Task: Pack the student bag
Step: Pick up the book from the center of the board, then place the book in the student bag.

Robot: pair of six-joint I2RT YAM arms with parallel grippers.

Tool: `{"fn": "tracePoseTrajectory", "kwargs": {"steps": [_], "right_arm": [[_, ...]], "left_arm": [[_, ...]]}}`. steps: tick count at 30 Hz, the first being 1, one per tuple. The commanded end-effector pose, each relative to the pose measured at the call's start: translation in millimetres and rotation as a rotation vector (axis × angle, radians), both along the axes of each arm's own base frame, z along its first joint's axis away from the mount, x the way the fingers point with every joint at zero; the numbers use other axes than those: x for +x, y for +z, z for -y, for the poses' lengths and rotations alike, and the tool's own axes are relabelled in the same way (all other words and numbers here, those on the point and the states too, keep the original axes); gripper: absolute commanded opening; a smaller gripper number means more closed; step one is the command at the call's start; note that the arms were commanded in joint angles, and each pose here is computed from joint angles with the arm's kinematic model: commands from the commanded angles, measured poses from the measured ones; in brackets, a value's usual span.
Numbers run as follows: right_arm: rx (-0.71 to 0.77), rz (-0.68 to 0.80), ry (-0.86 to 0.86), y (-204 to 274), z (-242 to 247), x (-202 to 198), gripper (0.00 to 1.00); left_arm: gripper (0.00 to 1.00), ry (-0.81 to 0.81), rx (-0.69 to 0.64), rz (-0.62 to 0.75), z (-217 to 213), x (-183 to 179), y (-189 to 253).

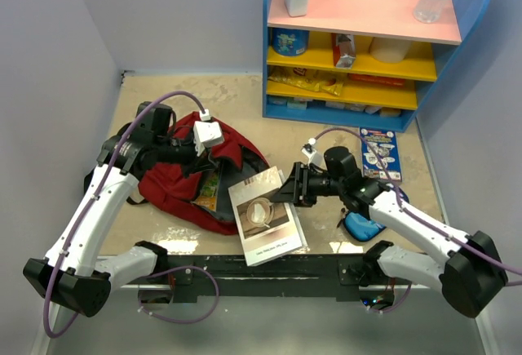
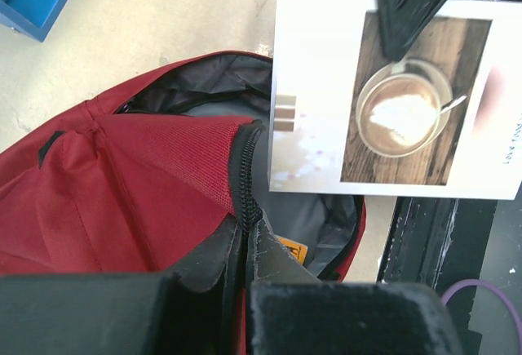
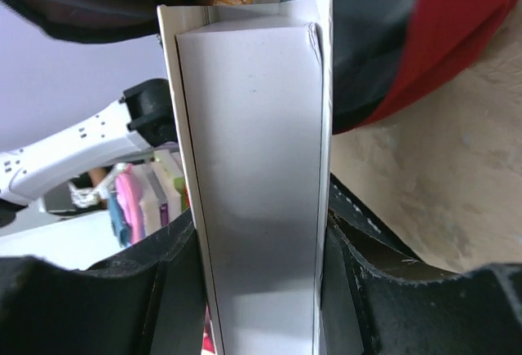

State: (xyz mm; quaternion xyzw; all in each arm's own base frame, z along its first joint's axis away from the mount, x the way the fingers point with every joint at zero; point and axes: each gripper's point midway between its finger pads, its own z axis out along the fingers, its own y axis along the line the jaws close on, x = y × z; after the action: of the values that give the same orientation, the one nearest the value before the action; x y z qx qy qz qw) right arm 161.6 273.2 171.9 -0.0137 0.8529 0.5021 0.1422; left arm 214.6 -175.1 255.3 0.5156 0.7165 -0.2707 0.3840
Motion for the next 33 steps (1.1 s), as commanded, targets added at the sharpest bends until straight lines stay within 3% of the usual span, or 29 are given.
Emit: {"fn": "tracePoseTrajectory", "kwargs": {"steps": [1,2,5,14,23,27,28,33], "right_arm": [[0.212,-0.052,0.016,9.2,-28.5,12.3,0.05],[0.241,-0.107,-0.001,5.7,-32.3,13.8,0.05],[0.390,-0.060,0.012,27.1,-52.1,36.1,0.04],[0.578,-0.018,-0.042,65.7,-79.9,96.5,0.03],[0.718,-0.018,-0.072,75.4,-84.6,113.7,0.01],[0.655,0.026,-0.138,66.7,-88.1,130.0,0.00],[0.638,0.101,-0.180,72.7,-86.4,140.4,0.00],[0.399,0.226,-0.383,58.0,-81.5,180.9,0.00]], "left_arm": [[0.00,-0.048,-0.066,0.083,7.9,-5.7,31.0],[0.00,-0.058,-0.062,0.077,7.7,-8.1,29.6],[0.00,-0.087,-0.054,0.065,7.1,-14.8,26.0],[0.00,-0.149,0.008,-0.015,0.2,-32.6,-1.2],[0.00,-0.162,0.019,-0.028,-0.7,-34.7,-3.5],[0.00,-0.163,0.010,-0.034,0.5,-36.0,-1.8],[0.00,-0.164,0.006,-0.040,1.3,-35.4,-1.5],[0.00,-0.184,-0.027,-0.067,6.4,-39.4,3.3]]}}
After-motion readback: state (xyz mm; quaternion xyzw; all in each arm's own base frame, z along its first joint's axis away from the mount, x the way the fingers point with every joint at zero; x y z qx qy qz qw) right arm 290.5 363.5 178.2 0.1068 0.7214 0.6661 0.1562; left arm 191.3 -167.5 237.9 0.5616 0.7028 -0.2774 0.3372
